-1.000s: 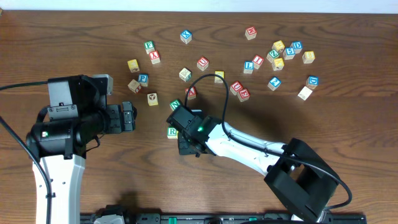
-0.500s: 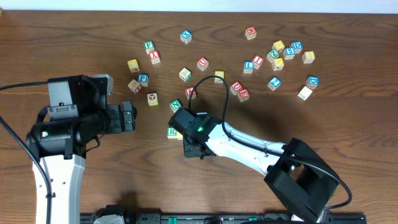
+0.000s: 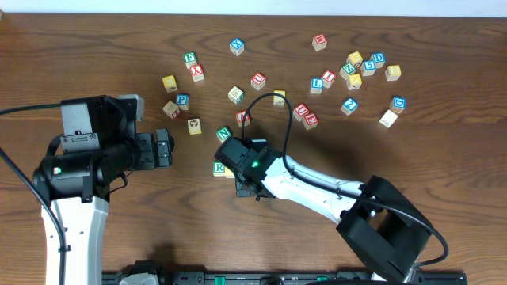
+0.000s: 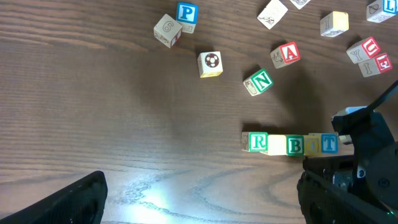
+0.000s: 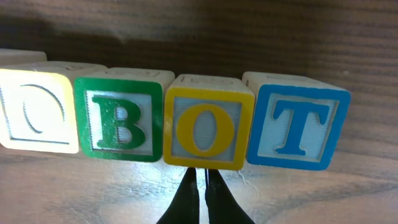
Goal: Spell out ROBOT
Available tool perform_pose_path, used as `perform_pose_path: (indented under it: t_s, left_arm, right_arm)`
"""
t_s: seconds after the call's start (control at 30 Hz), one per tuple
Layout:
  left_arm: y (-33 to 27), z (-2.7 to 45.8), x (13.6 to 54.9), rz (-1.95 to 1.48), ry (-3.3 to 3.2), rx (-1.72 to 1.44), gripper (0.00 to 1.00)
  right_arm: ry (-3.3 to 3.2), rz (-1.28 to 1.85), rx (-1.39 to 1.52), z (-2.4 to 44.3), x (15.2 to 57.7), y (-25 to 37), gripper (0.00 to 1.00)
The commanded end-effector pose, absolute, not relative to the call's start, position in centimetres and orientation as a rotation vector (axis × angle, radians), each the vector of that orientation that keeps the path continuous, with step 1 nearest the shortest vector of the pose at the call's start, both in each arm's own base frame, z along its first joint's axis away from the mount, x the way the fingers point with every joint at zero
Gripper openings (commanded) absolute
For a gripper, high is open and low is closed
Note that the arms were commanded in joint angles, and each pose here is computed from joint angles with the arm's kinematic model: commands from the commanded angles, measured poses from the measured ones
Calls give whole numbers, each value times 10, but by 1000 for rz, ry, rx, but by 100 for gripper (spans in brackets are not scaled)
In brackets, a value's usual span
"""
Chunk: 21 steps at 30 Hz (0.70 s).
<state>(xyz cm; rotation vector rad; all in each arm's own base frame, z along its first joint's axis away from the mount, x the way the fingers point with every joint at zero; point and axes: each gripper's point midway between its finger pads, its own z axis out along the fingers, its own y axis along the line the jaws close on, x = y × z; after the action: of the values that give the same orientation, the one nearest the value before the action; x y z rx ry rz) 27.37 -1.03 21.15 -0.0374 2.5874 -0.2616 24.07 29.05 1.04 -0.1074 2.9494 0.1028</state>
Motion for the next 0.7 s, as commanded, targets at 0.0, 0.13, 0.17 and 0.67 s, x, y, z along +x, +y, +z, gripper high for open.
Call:
perform_pose_path:
  t_s: [0.0,0.13,0.17,0.67]
  left_arm:
    - [-11,217,275,-272,2572,-18,96]
    - [-11,217,275,-272,2572,-18,96]
    - [-11,217,275,-272,2572,-18,96]
    - [-11,217,275,-272,2572,-18,96]
  right_arm:
    - [2923,92,-133,13,243,291,1]
    - [2920,90,-132,13,244,291,1]
    - [2916,87,-131,13,245,291,1]
    - [2893,69,-126,14,249,289,1]
